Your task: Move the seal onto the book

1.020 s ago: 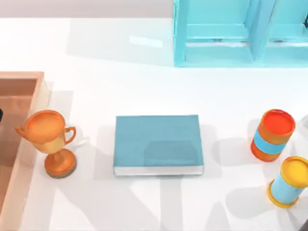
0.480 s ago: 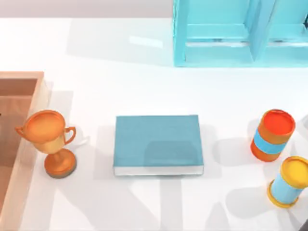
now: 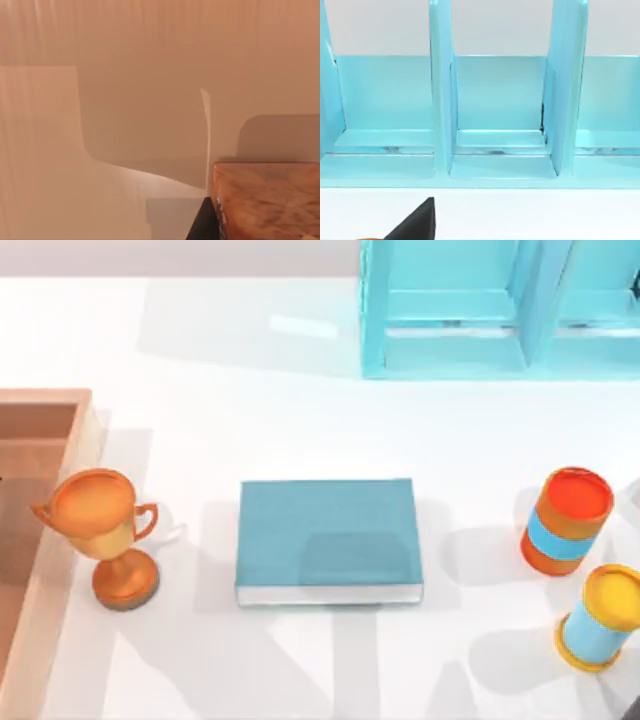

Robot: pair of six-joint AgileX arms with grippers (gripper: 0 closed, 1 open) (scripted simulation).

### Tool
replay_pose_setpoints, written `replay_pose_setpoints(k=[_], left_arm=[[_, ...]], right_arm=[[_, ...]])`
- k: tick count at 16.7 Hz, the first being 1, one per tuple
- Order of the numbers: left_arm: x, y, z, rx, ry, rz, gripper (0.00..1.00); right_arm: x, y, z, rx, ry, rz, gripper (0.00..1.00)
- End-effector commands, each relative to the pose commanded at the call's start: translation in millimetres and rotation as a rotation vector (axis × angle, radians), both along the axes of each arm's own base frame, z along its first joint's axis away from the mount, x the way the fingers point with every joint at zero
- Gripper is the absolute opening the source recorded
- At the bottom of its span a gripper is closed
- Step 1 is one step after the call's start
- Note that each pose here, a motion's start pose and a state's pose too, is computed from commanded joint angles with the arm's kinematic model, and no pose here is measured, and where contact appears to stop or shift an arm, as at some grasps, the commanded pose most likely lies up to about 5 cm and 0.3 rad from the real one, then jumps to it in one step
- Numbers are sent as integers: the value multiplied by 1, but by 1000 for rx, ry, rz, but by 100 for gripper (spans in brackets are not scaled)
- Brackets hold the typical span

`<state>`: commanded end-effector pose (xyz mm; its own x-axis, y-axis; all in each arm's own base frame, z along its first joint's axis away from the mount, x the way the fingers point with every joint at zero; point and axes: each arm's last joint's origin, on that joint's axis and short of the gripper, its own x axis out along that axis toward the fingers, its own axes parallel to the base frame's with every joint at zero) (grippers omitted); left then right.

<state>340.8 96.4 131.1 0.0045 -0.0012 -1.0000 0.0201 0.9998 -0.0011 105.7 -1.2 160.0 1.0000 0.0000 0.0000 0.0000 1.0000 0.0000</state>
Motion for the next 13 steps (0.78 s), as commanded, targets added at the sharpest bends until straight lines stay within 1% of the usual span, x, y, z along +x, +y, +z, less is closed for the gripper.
replay_pose_setpoints(k=[6, 8, 10, 13], left_arm=[[0, -1, 1, 0, -2, -3, 0], [2, -2, 6, 2, -8, -3, 0], [7, -9, 24, 5, -28, -10, 0], [18, -36, 62, -2, -65, -31, 0]], right_arm=[[0, 0, 0, 0, 0, 0, 100], [0, 0, 0, 0, 0, 0, 100], [0, 0, 0, 0, 0, 0, 100], [0, 0, 0, 0, 0, 0, 100]])
